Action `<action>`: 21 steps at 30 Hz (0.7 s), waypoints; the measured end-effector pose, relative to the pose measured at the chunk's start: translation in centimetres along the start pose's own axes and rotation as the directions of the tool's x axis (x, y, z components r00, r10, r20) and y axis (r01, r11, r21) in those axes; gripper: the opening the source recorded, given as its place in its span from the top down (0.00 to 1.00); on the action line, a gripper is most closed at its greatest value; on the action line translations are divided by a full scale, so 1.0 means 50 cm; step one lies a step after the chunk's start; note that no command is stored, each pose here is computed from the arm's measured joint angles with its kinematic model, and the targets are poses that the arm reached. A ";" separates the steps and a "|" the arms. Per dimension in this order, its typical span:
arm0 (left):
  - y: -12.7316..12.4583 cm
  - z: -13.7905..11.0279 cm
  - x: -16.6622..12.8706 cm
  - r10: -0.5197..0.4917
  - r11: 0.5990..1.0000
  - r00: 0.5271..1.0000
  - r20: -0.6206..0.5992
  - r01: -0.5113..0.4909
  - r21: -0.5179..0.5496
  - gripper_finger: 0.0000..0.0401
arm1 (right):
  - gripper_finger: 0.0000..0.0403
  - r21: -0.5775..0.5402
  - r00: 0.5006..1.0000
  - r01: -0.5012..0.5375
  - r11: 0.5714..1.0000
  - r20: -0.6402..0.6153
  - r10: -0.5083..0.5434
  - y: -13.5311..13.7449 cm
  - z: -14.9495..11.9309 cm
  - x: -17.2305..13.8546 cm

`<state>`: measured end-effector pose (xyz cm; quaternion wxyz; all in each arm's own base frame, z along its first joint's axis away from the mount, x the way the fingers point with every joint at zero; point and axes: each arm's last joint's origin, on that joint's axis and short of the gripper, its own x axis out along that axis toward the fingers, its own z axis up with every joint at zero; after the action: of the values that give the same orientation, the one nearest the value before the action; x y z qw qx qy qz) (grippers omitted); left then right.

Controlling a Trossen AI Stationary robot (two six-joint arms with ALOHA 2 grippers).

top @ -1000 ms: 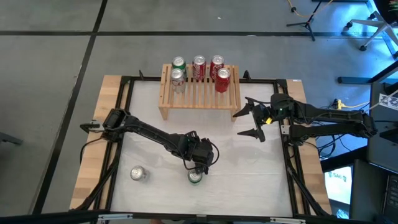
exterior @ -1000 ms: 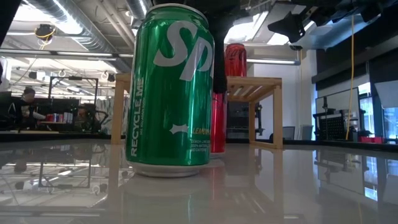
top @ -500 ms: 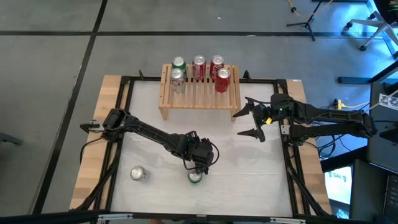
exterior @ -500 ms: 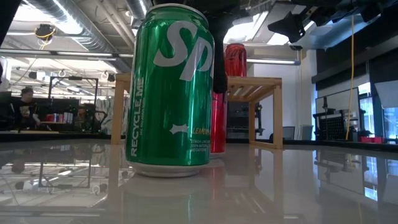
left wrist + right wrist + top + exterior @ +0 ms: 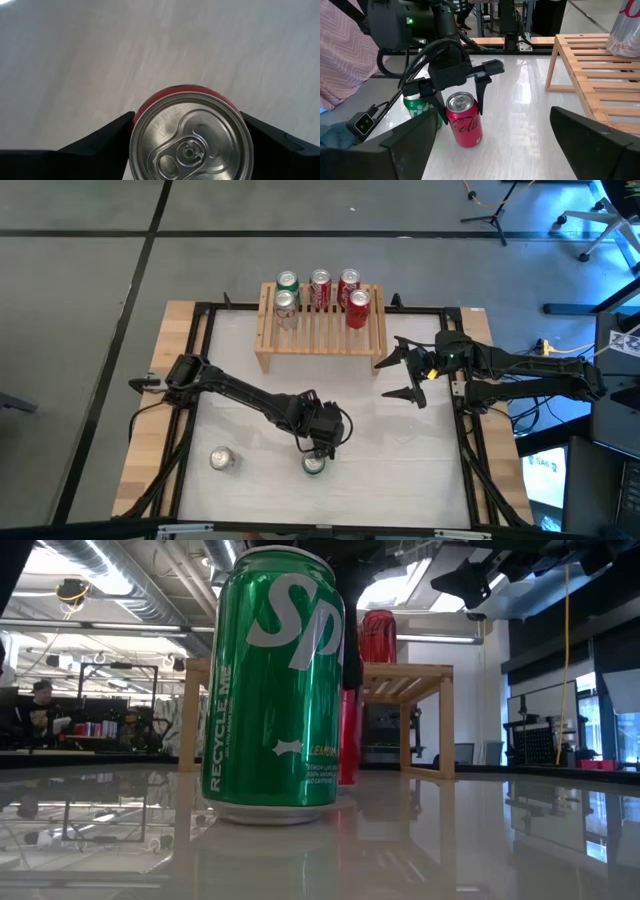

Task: Place canned beverage on shelf
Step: Put the red/black soda can on the shelf aligned with the red/white soda can

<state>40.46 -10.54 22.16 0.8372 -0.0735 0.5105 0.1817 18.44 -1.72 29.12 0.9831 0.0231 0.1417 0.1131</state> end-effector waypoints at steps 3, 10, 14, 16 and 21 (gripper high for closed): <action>0.004 0.014 -0.012 -0.003 1.000 1.000 0.007 0.003 0.005 0.27 | 0.06 0.000 1.000 0.001 1.000 0.000 -0.001 0.000 0.000 0.000; 0.014 0.057 -0.047 -0.022 0.999 0.998 0.065 0.020 0.026 0.27 | 0.06 0.000 1.000 0.001 1.000 0.000 -0.001 0.000 0.000 0.000; 0.025 0.081 -0.073 -0.024 0.999 0.997 0.080 0.021 0.038 0.27 | 0.06 0.000 1.000 0.000 1.000 0.000 0.000 0.000 0.000 0.000; 0.029 0.094 -0.086 -0.030 0.999 0.995 0.100 0.026 0.040 0.27 | 0.06 0.000 1.000 0.000 1.000 0.000 0.000 0.000 0.000 0.000; 0.050 0.117 -0.116 -0.023 0.999 0.995 0.098 0.020 0.028 0.27 | 0.06 0.000 1.000 0.001 1.000 0.000 -0.001 0.000 0.000 0.000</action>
<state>41.97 -7.75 30.18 0.8641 -0.0586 0.4704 0.1691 18.44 -1.73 29.11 0.9832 0.0232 0.1418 0.1128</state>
